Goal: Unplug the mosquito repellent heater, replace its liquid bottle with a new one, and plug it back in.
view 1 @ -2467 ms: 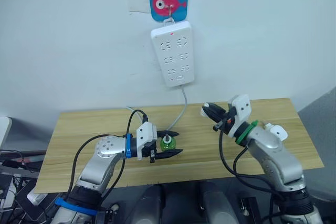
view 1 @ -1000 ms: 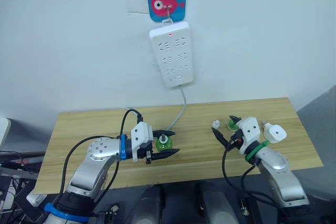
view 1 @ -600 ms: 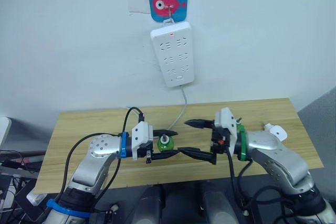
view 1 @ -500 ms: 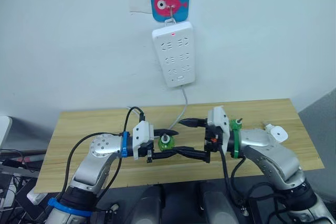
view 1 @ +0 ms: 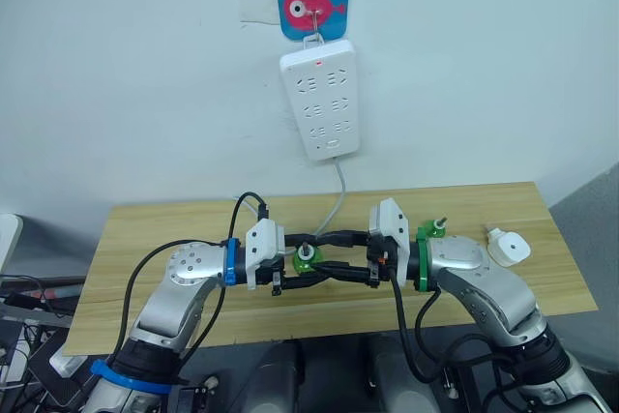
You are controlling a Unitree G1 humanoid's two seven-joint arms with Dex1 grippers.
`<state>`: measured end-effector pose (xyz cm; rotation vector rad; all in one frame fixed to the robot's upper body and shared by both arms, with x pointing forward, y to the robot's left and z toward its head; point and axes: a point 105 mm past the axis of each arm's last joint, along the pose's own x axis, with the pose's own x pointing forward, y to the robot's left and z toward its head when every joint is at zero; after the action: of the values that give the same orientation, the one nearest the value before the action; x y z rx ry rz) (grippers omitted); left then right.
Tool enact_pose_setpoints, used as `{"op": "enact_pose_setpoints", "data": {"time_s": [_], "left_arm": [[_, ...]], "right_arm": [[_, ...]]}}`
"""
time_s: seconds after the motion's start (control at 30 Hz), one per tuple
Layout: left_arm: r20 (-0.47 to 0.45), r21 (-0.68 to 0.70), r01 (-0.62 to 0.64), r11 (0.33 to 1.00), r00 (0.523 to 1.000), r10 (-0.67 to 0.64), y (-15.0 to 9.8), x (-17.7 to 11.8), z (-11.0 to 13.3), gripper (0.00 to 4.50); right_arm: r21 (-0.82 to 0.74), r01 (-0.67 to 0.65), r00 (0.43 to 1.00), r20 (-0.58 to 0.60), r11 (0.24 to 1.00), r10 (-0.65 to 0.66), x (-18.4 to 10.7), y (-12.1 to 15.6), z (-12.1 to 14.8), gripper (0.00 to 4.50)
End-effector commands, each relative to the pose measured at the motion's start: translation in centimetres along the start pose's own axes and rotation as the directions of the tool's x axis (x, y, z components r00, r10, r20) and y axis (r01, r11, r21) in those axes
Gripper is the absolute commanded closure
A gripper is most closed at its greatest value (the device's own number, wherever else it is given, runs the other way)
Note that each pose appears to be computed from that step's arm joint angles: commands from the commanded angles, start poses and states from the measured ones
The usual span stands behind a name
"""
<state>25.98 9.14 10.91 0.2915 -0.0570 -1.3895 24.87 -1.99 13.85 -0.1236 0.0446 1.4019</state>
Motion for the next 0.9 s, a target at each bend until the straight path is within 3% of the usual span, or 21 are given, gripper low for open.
{"op": "enact_pose_setpoints", "data": {"time_s": [0.03,0.53,0.63,0.73,0.9], "left_arm": [[0.023,0.027,0.015,1.000,1.000,-0.015,-0.1,0.4,0.7,2.22],[0.035,0.030,0.027,0.999,0.999,-0.028,-0.2,0.7,1.0,2.22],[0.034,0.030,0.028,0.999,0.999,-0.029,-0.2,0.7,1.0,2.22],[0.035,0.031,0.029,0.999,0.999,-0.030,-0.2,0.8,1.1,2.22],[0.036,0.031,0.025,0.999,0.999,-0.027,-0.1,0.8,1.1,2.22]], "right_arm": [[-0.059,-0.019,1.000,0.009,0.998,0.019,0.4,0.4,0.7,2.01],[-0.076,-0.007,1.000,0.003,0.997,0.007,1.5,0.1,0.3,2.01],[-0.081,-0.010,1.000,-0.002,0.997,0.010,1.5,0.1,0.1,2.64],[-0.089,-0.013,1.000,-0.005,0.996,0.013,1.6,0.1,0.0,3.66],[-0.095,-0.013,1.000,-0.006,0.995,0.013,1.6,0.0,-0.1,3.67]]}}
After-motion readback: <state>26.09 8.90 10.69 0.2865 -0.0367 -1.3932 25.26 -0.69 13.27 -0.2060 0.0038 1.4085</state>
